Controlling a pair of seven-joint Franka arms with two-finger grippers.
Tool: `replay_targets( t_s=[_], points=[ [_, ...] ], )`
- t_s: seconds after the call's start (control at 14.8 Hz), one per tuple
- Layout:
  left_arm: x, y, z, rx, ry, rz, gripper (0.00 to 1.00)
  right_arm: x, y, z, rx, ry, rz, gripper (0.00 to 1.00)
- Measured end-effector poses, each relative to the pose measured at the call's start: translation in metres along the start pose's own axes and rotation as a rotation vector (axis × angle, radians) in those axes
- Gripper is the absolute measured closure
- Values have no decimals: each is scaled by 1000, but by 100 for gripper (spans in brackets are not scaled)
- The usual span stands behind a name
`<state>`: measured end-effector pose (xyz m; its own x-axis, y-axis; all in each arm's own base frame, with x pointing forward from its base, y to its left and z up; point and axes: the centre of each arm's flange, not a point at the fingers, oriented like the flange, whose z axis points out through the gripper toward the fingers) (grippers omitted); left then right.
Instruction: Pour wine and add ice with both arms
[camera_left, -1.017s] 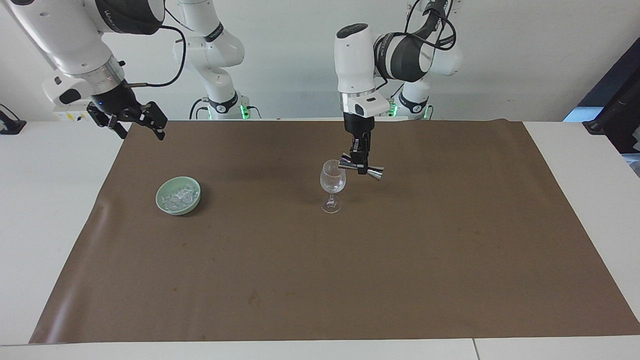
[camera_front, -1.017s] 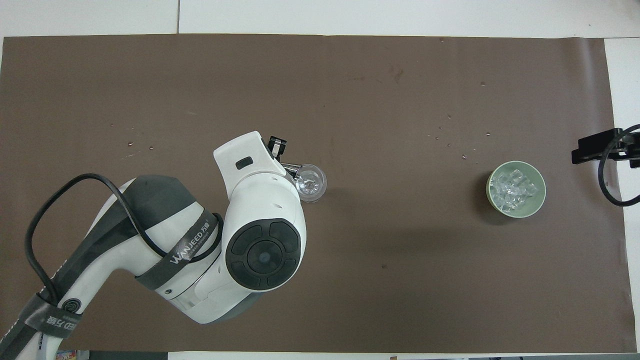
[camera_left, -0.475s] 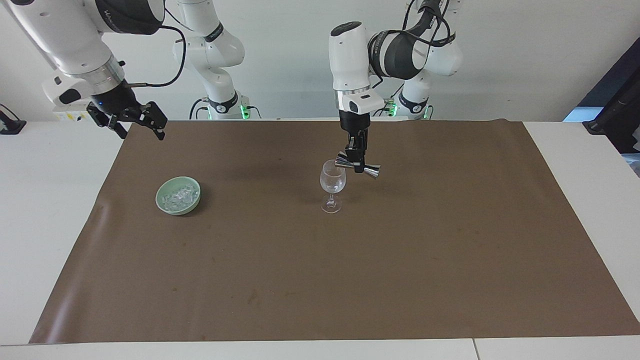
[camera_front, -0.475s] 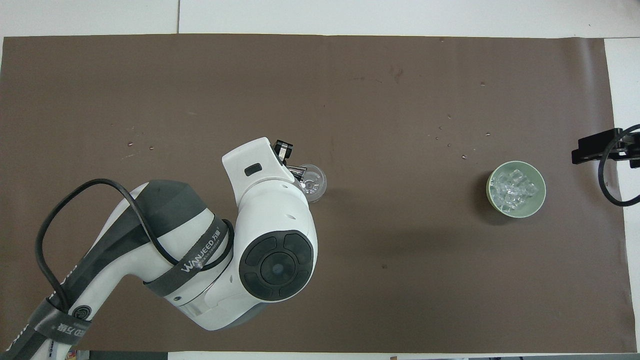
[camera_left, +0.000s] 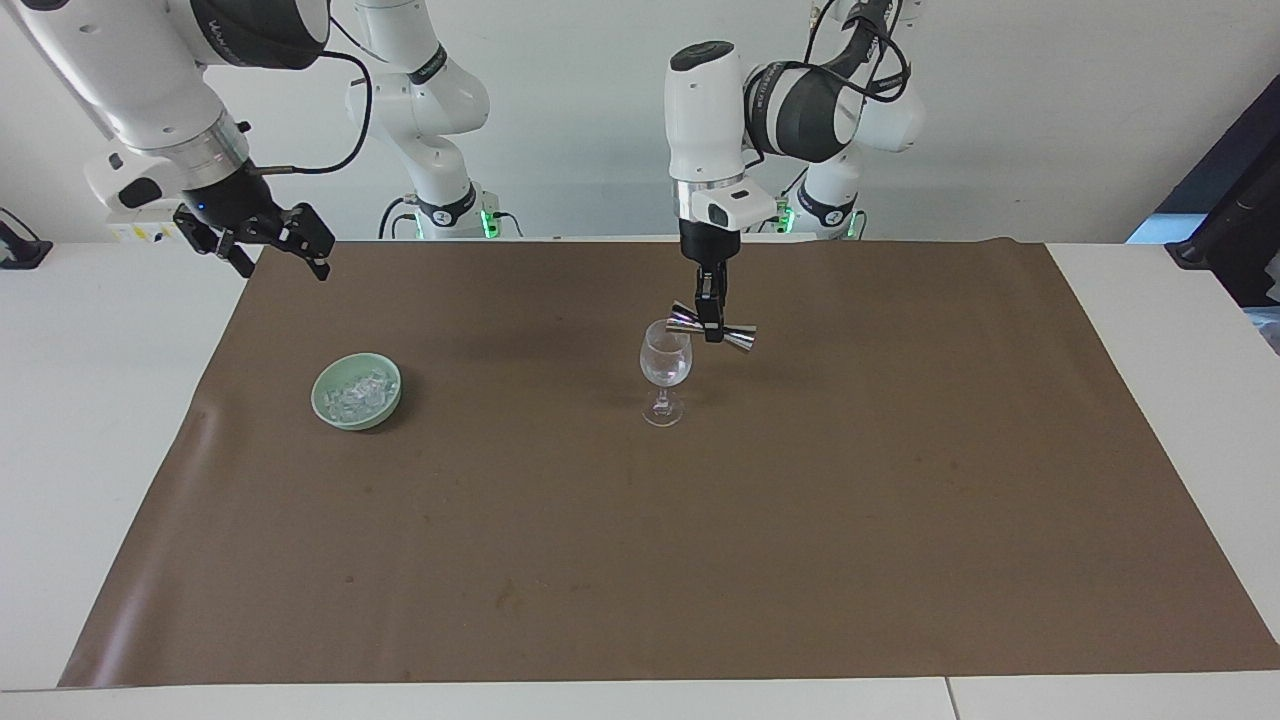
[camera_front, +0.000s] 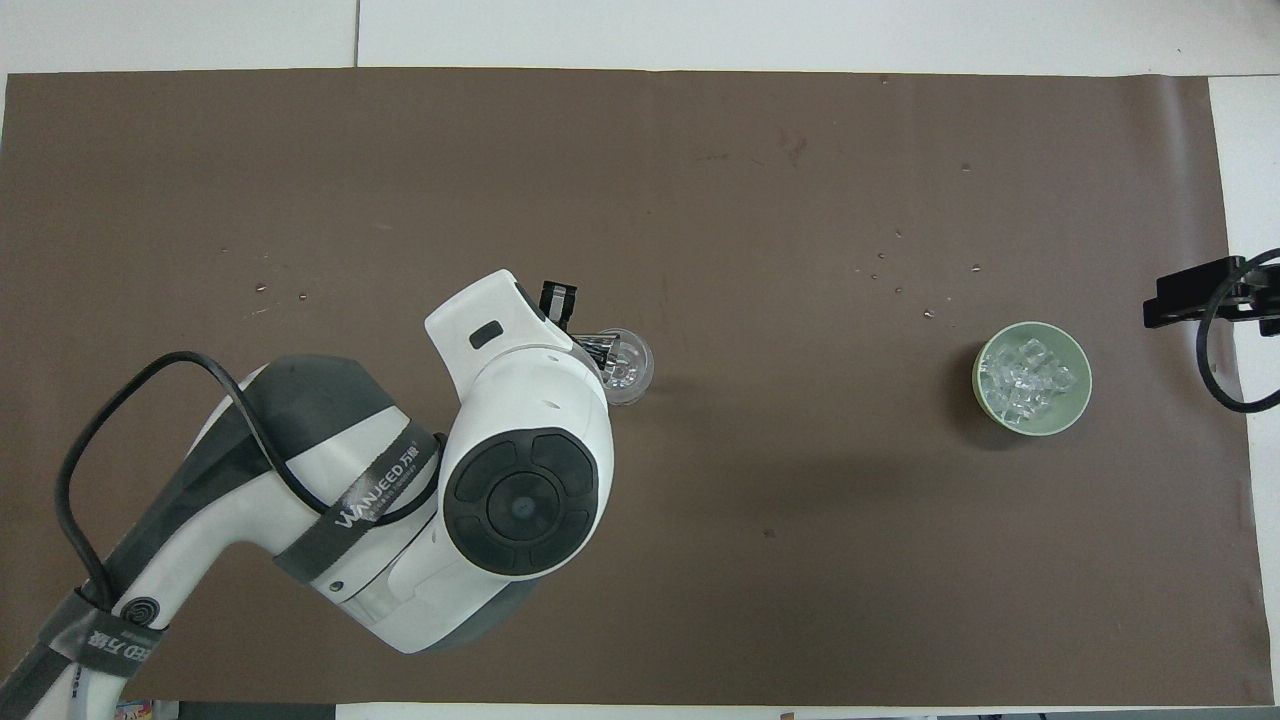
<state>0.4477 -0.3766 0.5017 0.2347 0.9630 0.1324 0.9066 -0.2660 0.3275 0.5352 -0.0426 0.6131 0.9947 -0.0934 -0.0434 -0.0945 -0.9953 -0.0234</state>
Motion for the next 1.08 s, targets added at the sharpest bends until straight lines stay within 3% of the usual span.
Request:
replay_targets(
  t_s=[0.2, 0.47, 0.61, 0.81, 1.08],
  points=[
    [42, 18, 8, 81, -117, -64, 78, 0, 1, 0, 0, 0, 1, 0],
    [133, 41, 23, 137, -328, -132, 78, 1, 0, 1, 0, 4, -27, 0],
    [183, 46, 34, 134, -415, -189, 78, 3, 0, 4, 0, 23, -66, 0],
    [256, 45, 49, 110, -494, -285, 78, 5, 1, 26, 0, 25, -148, 0],
    [354, 12, 89, 81, -609, -414, 78, 10, 2, 70, -3, 25, -331, 0]
  ],
)
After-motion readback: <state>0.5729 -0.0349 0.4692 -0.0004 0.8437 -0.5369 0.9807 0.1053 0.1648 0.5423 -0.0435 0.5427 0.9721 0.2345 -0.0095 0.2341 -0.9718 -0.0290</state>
